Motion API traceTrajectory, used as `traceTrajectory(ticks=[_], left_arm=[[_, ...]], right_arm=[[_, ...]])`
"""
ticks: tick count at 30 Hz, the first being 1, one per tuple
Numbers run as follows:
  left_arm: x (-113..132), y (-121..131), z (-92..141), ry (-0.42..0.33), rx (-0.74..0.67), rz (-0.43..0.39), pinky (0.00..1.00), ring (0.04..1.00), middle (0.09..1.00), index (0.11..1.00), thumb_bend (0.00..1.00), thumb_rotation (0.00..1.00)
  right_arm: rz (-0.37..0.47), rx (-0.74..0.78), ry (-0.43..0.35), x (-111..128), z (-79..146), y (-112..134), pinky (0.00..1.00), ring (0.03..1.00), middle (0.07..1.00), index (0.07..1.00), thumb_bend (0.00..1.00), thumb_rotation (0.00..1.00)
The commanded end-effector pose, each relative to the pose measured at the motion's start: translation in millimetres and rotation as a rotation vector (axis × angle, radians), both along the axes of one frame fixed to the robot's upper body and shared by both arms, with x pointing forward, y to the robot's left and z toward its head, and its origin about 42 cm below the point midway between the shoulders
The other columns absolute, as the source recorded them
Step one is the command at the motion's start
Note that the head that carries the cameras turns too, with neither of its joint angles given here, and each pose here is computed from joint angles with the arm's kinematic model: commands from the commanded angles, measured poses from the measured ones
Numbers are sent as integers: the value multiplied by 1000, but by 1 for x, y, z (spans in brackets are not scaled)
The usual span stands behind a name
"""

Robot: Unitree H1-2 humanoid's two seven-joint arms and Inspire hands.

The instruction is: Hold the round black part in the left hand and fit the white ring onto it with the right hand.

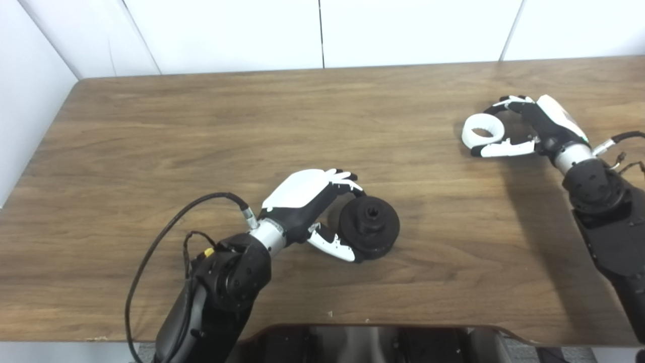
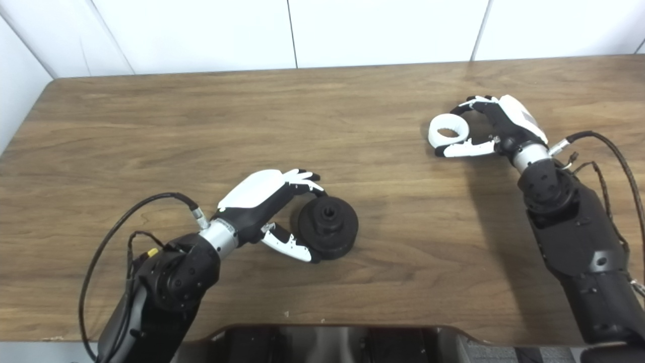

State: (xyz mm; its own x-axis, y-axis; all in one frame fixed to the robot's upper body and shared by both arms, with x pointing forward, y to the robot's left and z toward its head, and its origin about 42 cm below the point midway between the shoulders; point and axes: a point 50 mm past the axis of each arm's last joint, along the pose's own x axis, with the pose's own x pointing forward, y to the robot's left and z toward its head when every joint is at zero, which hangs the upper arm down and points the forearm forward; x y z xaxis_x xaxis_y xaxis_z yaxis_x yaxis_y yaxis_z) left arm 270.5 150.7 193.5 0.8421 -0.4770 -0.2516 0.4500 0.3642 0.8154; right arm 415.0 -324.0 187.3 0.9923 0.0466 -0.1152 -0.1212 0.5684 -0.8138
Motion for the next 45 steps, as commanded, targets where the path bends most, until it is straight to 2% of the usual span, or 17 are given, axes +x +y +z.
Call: traceTrajectory(ticks=[1,9,30,45], left_arm=[[1,3,10,-53,0,21,816,981,942,726,848,254],[0,4,9,-48,-4,23,820,982,944,730,846,264],[-1,4,9,-49,-5,26,823,981,944,730,846,260],[0,3,9,-48,-4,27,816,982,945,728,854,264]], right_arm=[[26,-5,-77,10,23,4,947,1000,924,734,890,342],[26,-8,-78,9,19,5,938,1000,919,729,883,331],[15,47,-106,8,16,5,927,986,897,642,843,222],[10,53,-117,7,16,6,932,982,891,615,833,228]])
